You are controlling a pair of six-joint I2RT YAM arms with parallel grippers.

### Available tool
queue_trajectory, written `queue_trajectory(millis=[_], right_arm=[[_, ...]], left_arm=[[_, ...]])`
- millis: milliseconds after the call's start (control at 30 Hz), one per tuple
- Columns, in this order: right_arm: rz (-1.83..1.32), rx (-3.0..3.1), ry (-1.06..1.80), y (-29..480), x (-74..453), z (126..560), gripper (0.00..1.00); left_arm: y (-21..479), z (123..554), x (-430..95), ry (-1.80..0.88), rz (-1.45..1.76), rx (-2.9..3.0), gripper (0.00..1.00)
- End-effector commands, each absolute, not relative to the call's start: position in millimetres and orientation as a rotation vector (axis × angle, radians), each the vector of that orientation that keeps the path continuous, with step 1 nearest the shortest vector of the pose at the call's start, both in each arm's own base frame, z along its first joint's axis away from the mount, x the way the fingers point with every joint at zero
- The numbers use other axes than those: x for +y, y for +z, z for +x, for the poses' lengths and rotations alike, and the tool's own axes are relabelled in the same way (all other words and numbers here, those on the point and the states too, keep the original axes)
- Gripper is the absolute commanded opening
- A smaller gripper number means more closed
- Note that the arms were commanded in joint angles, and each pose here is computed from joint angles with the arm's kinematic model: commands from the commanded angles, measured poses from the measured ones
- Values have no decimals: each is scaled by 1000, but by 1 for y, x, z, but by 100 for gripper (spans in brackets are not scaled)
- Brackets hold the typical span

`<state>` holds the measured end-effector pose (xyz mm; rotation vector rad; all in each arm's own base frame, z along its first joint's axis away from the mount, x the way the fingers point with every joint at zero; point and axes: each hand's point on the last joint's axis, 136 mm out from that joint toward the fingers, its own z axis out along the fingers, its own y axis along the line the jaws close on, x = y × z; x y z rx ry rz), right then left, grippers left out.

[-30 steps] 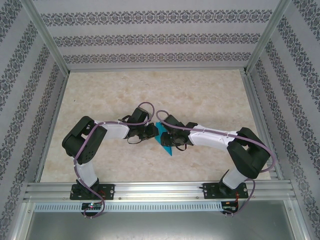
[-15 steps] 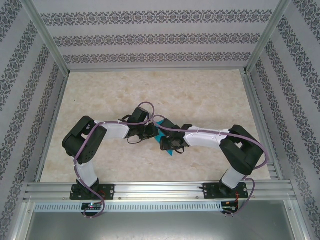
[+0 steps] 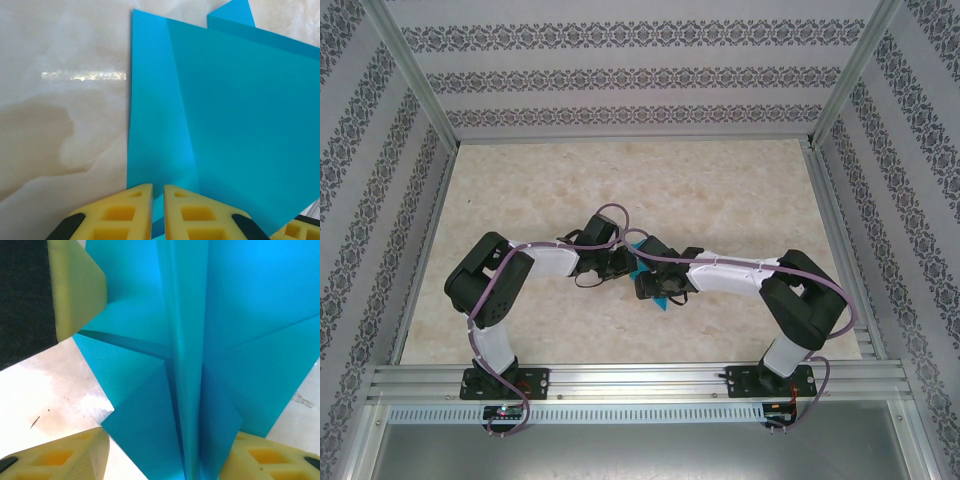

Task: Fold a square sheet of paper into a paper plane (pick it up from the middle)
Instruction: Move the paper plane to the center of the table.

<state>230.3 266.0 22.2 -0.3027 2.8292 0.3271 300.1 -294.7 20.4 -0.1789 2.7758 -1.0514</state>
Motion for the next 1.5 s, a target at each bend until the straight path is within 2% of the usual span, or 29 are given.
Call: queue_trajectory(millis=[0,200,367,467,933,1033,1467], right_arm=[[-342,2805,319,23,274,233,58],[-344,2805,295,22,272,233,56],[-336,2788,294,28,272,236,45],[-340,2781,293,30,272,236,42],[-310,2783,253,31,269,239,17],[-309,2792,236,27,268,239,16],[-306,2805,206,19,269,242,15]], left_arm=[[13,296,-295,-1013,-202,2815,15],[12,296,-294,-1009,-206,2817,15],[12,296,-294,-1007,-207,2820,15],[12,296,-294,-1005,-206,2819,15],[17,297,-294,-1006,-198,2814,15],[25,299,-293,-1002,-194,2797,15],[53,318,-232,-982,-372,2693,38]])
